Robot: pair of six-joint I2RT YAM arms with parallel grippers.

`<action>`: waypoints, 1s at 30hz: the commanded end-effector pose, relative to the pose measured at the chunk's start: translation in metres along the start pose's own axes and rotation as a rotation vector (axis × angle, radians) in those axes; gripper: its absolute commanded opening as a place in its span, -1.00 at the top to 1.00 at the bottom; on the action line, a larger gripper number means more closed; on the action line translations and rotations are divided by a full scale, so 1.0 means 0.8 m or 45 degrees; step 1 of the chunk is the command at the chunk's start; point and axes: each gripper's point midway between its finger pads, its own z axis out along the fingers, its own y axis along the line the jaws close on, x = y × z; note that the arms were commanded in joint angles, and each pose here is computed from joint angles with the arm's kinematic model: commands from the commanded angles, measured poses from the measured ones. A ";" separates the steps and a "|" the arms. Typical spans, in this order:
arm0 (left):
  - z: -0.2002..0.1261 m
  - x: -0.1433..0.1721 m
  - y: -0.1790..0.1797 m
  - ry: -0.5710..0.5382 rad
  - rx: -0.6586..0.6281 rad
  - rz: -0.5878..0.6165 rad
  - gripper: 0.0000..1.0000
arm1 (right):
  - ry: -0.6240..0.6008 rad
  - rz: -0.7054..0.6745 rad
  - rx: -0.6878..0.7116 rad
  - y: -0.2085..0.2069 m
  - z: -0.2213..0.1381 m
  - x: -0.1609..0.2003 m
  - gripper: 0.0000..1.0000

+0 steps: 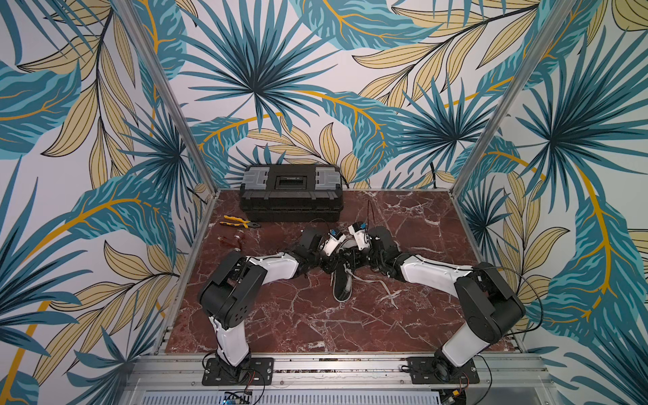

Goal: Tie the shoes
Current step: Wrap the shoelace around the shoelace.

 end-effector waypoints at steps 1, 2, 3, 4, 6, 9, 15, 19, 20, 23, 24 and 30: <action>0.001 -0.033 -0.002 -0.112 0.010 0.045 0.21 | 0.040 0.033 -0.005 0.004 -0.004 0.012 0.80; 0.001 -0.033 -0.003 -0.113 0.011 0.047 0.21 | 0.042 0.037 -0.003 0.003 -0.004 0.013 0.80; 0.001 -0.032 -0.003 -0.117 0.011 0.049 0.21 | 0.039 0.038 0.000 0.003 -0.004 0.013 0.80; -0.001 -0.031 0.002 -0.123 -0.011 -0.061 0.43 | 0.039 0.043 0.003 0.002 -0.004 0.014 0.80; -0.004 -0.029 0.007 -0.129 -0.053 -0.115 0.27 | 0.043 0.054 0.009 0.000 -0.004 0.016 0.80; -0.004 -0.023 0.007 -0.121 -0.078 -0.136 0.00 | 0.044 0.063 0.006 0.001 -0.004 0.017 0.80; -0.005 -0.018 0.008 -0.124 -0.127 -0.162 -0.12 | 0.049 0.078 0.007 0.000 -0.004 0.018 0.80; 0.000 -0.016 0.005 -0.098 -0.158 -0.153 0.04 | 0.053 0.101 0.014 -0.001 -0.003 0.019 0.79; 0.003 -0.016 0.004 -0.090 -0.165 -0.151 0.12 | 0.056 0.108 0.019 -0.003 -0.003 0.020 0.79; 0.008 -0.012 0.001 -0.077 -0.193 -0.148 0.29 | 0.057 0.120 0.026 -0.004 -0.002 0.020 0.79; 0.008 -0.011 0.002 -0.078 -0.203 -0.151 0.33 | 0.059 0.122 0.025 -0.004 -0.002 0.021 0.79; 0.006 -0.015 -0.001 -0.117 -0.196 -0.165 0.60 | 0.069 0.127 0.032 -0.006 -0.001 0.024 0.79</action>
